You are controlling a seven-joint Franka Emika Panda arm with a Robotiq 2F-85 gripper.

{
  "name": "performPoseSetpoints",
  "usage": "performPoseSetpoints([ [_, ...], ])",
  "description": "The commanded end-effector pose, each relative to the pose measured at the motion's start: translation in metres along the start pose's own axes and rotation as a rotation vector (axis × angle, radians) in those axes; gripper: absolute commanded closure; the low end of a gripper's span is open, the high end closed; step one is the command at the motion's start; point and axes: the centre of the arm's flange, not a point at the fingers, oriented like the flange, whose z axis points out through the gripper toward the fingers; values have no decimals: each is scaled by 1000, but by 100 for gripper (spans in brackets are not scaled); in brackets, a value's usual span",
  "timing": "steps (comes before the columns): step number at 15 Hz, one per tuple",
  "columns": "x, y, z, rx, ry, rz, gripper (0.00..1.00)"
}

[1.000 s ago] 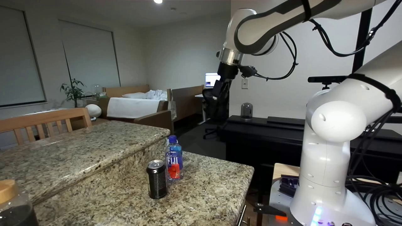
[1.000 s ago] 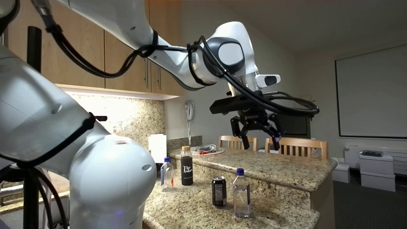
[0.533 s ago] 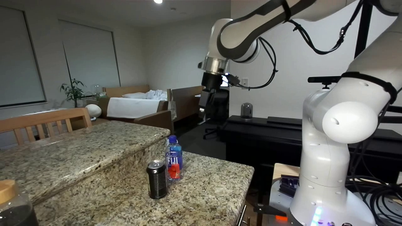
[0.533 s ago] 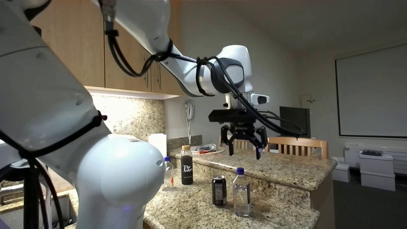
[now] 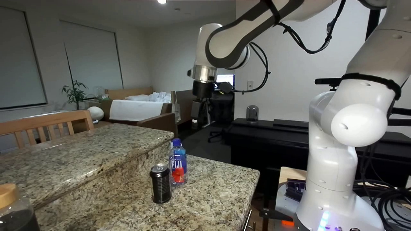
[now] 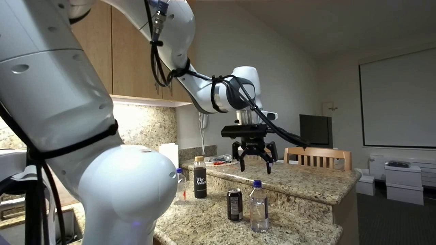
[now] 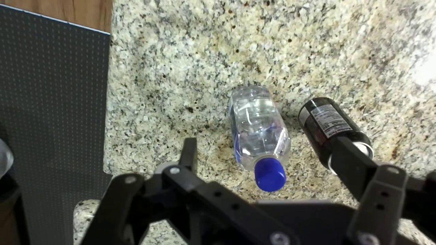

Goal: Put the blue bottle on the soda can

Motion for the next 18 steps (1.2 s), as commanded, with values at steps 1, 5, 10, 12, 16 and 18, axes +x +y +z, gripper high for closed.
performPoseSetpoints([
  [1,1,-5,3,2,10,11,0],
  [5,24,-27,16,-4,53,0,0],
  [10,57,-51,56,-32,47,-19,0],
  [12,69,-55,71,-69,67,0,0],
  [16,89,-50,93,-122,66,66,0],
  [18,93,-41,96,-157,48,116,0],
])
